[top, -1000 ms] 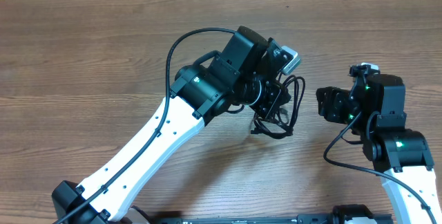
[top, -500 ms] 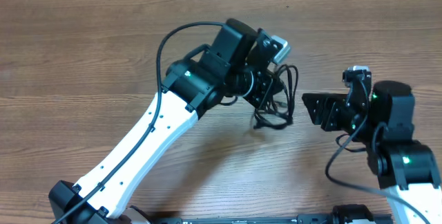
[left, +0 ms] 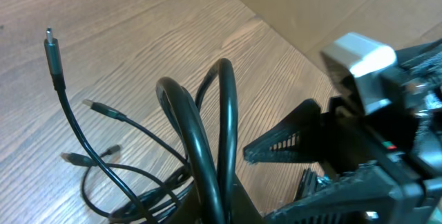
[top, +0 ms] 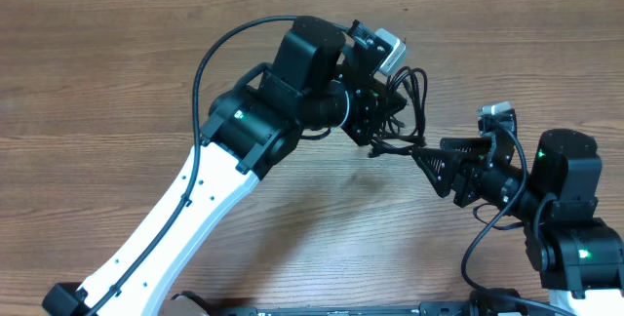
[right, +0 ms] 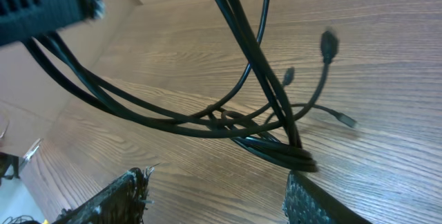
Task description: Untangle cables
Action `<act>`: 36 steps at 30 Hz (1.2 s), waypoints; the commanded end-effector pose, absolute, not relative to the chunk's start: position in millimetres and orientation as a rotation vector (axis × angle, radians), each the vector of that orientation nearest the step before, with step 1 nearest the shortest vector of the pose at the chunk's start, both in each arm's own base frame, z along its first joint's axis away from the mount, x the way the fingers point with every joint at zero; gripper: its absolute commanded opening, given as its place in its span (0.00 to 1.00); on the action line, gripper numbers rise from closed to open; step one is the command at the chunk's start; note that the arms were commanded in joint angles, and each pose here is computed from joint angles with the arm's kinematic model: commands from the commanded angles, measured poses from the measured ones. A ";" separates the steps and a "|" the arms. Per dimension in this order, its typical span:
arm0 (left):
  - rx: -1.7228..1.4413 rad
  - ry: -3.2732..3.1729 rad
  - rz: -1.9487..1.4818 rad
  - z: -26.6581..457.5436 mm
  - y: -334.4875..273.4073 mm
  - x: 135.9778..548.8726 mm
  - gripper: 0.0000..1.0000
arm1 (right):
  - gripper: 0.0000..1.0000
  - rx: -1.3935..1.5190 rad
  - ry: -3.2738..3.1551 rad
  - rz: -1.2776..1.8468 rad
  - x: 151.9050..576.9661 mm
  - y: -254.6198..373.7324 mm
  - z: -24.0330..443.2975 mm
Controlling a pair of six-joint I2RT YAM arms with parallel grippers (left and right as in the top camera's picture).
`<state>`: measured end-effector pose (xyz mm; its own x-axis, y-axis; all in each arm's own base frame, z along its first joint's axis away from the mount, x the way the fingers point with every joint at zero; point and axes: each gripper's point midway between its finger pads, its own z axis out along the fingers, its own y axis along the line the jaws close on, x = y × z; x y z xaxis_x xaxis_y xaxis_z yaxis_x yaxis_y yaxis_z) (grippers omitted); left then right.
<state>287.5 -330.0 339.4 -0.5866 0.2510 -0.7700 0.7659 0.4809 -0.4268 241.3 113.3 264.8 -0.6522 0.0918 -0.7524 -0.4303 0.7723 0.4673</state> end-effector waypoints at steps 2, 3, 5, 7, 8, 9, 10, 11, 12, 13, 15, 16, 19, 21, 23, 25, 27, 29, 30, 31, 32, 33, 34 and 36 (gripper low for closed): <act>0.837 1.970 -1.074 379.9 -322.1 277.9 0.04 | 0.63 -0.330 2.104 0.796 238.4 115.8 274.5; 0.834 1.961 -1.074 382.8 -320.7 277.9 0.04 | 0.63 -0.346 2.105 0.788 237.6 115.8 273.4; 0.825 1.941 -1.070 389.6 -316.6 277.6 0.04 | 0.63 -0.388 2.106 0.764 235.7 115.5 270.3; 0.817 1.928 -1.065 394.6 -312.2 277.5 0.04 | 0.63 -0.426 2.105 0.723 235.6 113.4 267.4; 0.812 1.923 -1.063 397.0 -309.9 277.4 0.04 | 0.63 -0.447 2.099 0.700 236.3 112.3 266.9; 0.806 1.916 -1.061 399.9 -307.2 277.3 0.04 | 0.63 -0.482 2.087 0.674 236.8 111.7 266.7; 0.804 1.911 -1.060 402.0 -305.8 276.6 0.04 | 0.63 -0.515 2.074 0.655 236.8 111.7 266.8; 0.802 1.905 -1.060 404.4 -304.2 275.7 0.04 | 0.63 -0.549 2.061 0.635 236.8 111.7 266.8; 0.809 1.893 -1.069 407.9 -303.4 272.5 0.04 | 0.63 -0.605 2.038 0.601 236.9 111.7 266.8; 0.814 1.887 -1.076 409.9 -303.1 270.3 0.04 | 0.64 -0.637 2.021 0.581 237.3 111.7 267.4; 0.823 1.876 -1.091 412.9 -302.9 266.3 0.04 | 0.64 -0.699 1.987 0.542 238.3 111.8 268.7; 0.830 1.872 -1.101 413.8 -303.4 264.4 0.04 | 0.64 -0.715 1.973 0.529 239.2 111.9 269.9; 0.848 1.855 -1.151 418.3 -306.5 258.4 0.04 | 0.66 -0.730 1.938 0.509 244.4 112.1 275.0; 0.858 1.842 -1.168 420.9 -307.9 256.3 0.04 | 0.67 -0.734 1.920 0.505 248.5 112.7 277.8; 0.866 1.830 -1.180 423.1 -308.9 254.9 0.04 | 0.68 -0.734 1.915 0.503 252.4 112.8 278.2; 0.873 1.821 -1.195 424.9 -309.9 253.0 0.04 | 0.69 -0.734 1.920 0.504 256.9 113.0 276.0; 0.888 1.809 -1.213 426.8 -311.1 250.2 0.04 | 0.69 -0.732 1.937 0.512 261.8 113.1 271.2; 0.884 1.810 -1.219 427.4 -311.2 250.0 0.04 | 0.69 -0.730 1.953 0.520 266.1 113.4 266.6; 0.884 1.810 -1.219 427.4 -311.3 249.9 0.04 | 0.65 -0.729 1.965 0.527 271.5 113.8 262.2; 0.884 1.810 -1.219 427.4 -311.2 250.0 0.04 | 0.63 -0.732 1.968 0.537 273.3 114.8 260.6; 0.884 1.810 -1.219 427.4 -311.2 250.0 0.04 | 0.59 -0.736 1.968 0.549 274.9 116.2 259.3; 0.884 1.810 -1.218 427.3 -311.2 250.1 0.04 | 0.51 -0.740 1.965 0.562 276.0 117.7 259.0; 0.880 1.812 -1.213 426.9 -310.9 250.9 0.04 | 0.40 -0.744 1.964 0.573 277.2 119.0 258.1; 0.869 1.820 -1.192 425.2 -310.0 254.2 0.04 | 0.27 -0.754 1.959 0.602 277.0 122.3 257.6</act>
